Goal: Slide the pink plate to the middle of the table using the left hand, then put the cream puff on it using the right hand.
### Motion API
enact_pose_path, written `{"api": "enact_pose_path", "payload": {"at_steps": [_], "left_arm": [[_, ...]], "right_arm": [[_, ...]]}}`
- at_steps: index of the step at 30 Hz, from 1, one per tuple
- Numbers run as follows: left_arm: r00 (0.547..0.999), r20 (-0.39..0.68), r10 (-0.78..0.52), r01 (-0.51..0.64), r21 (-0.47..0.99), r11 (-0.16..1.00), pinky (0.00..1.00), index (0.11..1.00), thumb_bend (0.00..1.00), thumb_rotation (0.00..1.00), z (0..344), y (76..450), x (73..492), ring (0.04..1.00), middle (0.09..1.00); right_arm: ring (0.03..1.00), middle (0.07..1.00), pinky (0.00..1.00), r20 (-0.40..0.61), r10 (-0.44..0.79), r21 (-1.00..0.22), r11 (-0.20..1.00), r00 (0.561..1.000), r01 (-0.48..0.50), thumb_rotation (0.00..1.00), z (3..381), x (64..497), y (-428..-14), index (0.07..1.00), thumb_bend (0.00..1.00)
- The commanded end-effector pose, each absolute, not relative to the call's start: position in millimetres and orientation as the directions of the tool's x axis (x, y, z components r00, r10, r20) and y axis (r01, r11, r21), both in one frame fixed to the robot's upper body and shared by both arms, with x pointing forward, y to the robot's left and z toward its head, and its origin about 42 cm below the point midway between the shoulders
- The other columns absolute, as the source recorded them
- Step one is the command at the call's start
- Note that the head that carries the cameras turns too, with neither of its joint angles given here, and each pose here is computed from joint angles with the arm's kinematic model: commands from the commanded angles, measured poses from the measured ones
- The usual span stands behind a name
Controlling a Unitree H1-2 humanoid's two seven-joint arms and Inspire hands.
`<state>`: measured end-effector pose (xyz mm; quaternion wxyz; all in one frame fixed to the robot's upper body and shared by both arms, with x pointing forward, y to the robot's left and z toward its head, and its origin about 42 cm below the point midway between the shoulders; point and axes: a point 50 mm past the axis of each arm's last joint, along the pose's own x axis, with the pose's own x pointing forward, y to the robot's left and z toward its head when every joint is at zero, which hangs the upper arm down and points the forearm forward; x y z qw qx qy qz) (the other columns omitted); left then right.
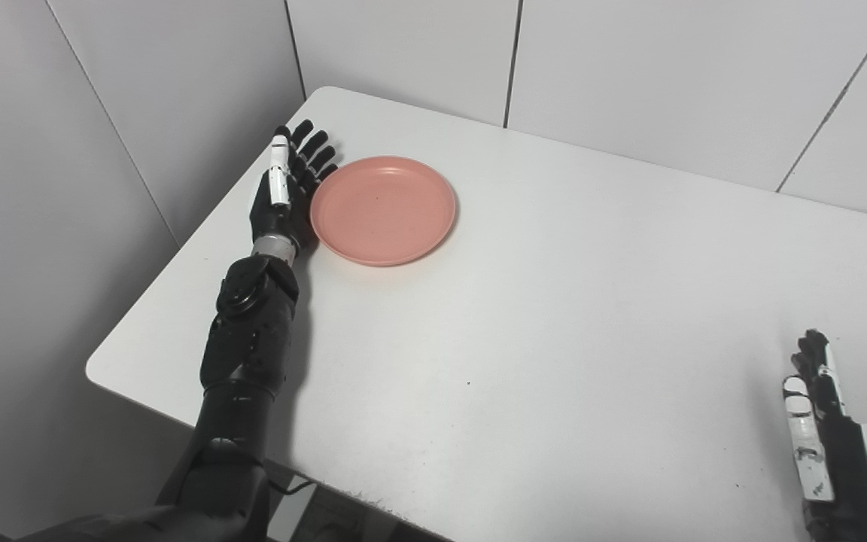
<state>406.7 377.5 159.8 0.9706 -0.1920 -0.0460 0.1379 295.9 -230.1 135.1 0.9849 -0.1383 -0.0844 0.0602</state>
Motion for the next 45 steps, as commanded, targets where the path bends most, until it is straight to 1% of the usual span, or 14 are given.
{"api": "enact_pose_path", "payload": {"at_steps": [1,3,7,10,16,21,25,28,35,39,42,45], "left_arm": [[0.965,-0.028,0.259,-0.250,-0.386,0.888,0.90,0.875,0.39,1.00,144.5,367.2,402.6,0.896,0.901],[0.968,-0.035,0.249,-0.243,-0.375,0.895,0.90,0.875,0.39,1.00,142.9,361.9,403.4,0.892,0.897],[0.973,-0.050,0.224,-0.227,-0.365,0.903,0.89,0.879,0.40,1.00,138.4,353.5,405.6,0.888,0.893],[0.977,-0.055,0.208,-0.213,-0.384,0.898,0.88,0.879,0.40,1.00,136.7,346.6,407.0,0.870,0.885],[0.980,-0.059,0.189,-0.197,-0.396,0.897,0.84,0.860,0.39,1.00,135.5,333.4,410.6,0.856,0.866],[0.988,-0.052,0.148,-0.156,-0.413,0.897,0.87,0.872,0.39,1.00,135.7,321.1,412.3,0.870,0.876],[0.991,-0.057,0.124,-0.136,-0.412,0.901,0.86,0.865,0.39,1.00,136.3,309.8,412.7,0.866,0.870],[0.993,-0.057,0.107,-0.120,-0.415,0.902,0.86,0.864,0.40,1.00,137.3,302.5,413.1,0.868,0.872],[0.997,-0.052,0.051,-0.068,-0.411,0.909,0.87,0.869,0.41,1.00,140.4,284.5,412.6,0.876,0.882],[0.998,-0.056,0.019,-0.040,-0.408,0.912,0.87,0.867,0.42,1.00,143.0,272.9,411.9,0.875,0.883],[0.998,-0.062,-0.001,-0.024,-0.414,0.910,0.87,0.867,0.42,1.00,144.2,263.7,411.3,0.875,0.883],[0.997,-0.068,-0.027,-0.004,-0.418,0.908,0.87,0.867,0.42,1.00,143.6,253.4,410.4,0.877,0.885]], "right_arm": [[1.000,1.000,1.00,0.143,0.136,-0.287,0.954,0.980,-0.091,1.00,135.5,292.0,-228.7,1.000,0.10],[1.000,1.000,1.00,0.145,0.135,-0.285,0.954,0.980,-0.089,1.00,134.4,292.9,-228.2,1.000,0.08],[1.000,1.000,1.00,0.135,0.133,-0.271,0.958,0.982,-0.093,1.00,133.3,293.3,-226.1,1.000,0.08],[1.000,1.000,1.00,0.132,0.132,-0.289,0.953,0.982,-0.089,1.00,134.2,292.0,-225.3,1.000,0.10],[1.000,1.000,1.00,0.130,0.139,-0.272,0.957,0.982,-0.100,1.00,131.6,293.1,-223.3,1.000,0.13],[1.000,1.000,1.00,0.129,0.134,-0.264,0.960,0.983,-0.096,1.00,130.1,293.3,-222.2,1.000,0.16],[1.000,1.000,1.00,0.137,0.135,-0.264,0.960,0.981,-0.095,1.00,129.9,293.4,-220.8,1.000,0.14],[1.000,1.000,1.00,0.139,0.137,-0.276,0.957,0.981,-0.095,1.00,129.9,293.0,-219.9,1.000,0.14],[0.998,1.000,1.00,0.146,0.132,-0.312,0.947,0.980,-0.081,1.00,132.0,289.0,-217.6,0.997,0.19],[0.995,1.000,0.99,0.142,0.126,-0.307,0.948,0.982,-0.077,1.00,134.1,286.4,-215.2,0.995,0.21],[0.996,1.000,0.99,0.138,0.121,-0.295,0.953,0.983,-0.076,1.00,135.0,285.4,-212.6,0.998,0.20],[0.996,1.000,1.00,0.138,0.121,-0.292,0.954,0.983,-0.076,1.00,135.3,285.1,-210.3,1.000,0.20]]}}
